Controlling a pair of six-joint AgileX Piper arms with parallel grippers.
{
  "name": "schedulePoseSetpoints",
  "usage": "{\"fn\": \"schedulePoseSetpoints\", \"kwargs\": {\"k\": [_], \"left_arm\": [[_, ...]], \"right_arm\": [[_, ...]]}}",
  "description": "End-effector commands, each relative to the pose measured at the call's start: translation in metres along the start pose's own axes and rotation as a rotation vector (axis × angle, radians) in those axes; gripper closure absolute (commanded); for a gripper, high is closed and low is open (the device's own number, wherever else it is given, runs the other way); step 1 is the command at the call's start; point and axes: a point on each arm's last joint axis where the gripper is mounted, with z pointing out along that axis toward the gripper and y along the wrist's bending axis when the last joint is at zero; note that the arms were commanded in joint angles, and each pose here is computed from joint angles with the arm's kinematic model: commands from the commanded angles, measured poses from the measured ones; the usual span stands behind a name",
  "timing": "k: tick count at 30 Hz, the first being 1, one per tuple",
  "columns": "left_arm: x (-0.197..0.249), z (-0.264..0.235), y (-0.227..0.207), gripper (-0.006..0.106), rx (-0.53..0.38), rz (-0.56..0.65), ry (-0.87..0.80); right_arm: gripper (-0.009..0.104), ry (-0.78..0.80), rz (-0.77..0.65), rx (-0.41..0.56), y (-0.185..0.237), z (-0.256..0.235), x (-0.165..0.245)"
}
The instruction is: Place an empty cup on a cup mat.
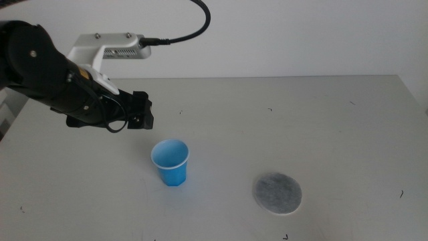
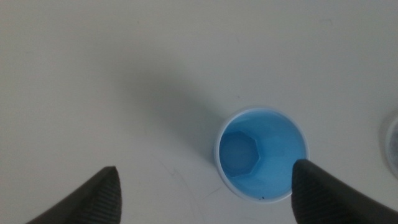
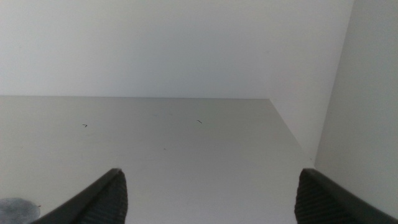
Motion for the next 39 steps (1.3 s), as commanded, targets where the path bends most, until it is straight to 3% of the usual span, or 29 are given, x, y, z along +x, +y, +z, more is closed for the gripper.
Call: {"fn": "schedulePoseSetpoints", "kwargs": {"k": [1, 7, 24, 33, 36, 39], "left_arm": [[-0.013, -0.003, -0.006, -0.005, 0.037, -0.028, -0.068], [-0.01, 0.022, -0.006, -0.005, 0.057, -0.077, 0.002], [-0.009, 0.045, -0.002, -0.005, 0.028, -0.063, 0.025], [0.001, 0.087, 0.004, -0.004, 0.016, -0.093, 0.121], [0.005, 0.098, 0.004, 0.0, 0.023, -0.097, 0.146], [0.006, 0.102, 0.004, 0.017, 0.037, -0.089, 0.154]], "right_arm": [[0.001, -0.108, -0.017, -0.002, 0.0, -0.003, -0.012], [0.001, -0.108, -0.017, -0.002, 0.0, -0.003, -0.012], [0.001, -0.108, -0.017, -0.002, 0.0, -0.003, -0.012], [0.001, -0.108, -0.017, -0.002, 0.0, -0.003, -0.012], [0.001, -0.108, -0.017, -0.002, 0.0, -0.003, -0.012], [0.001, -0.108, -0.017, -0.002, 0.0, -0.003, -0.012]]}}
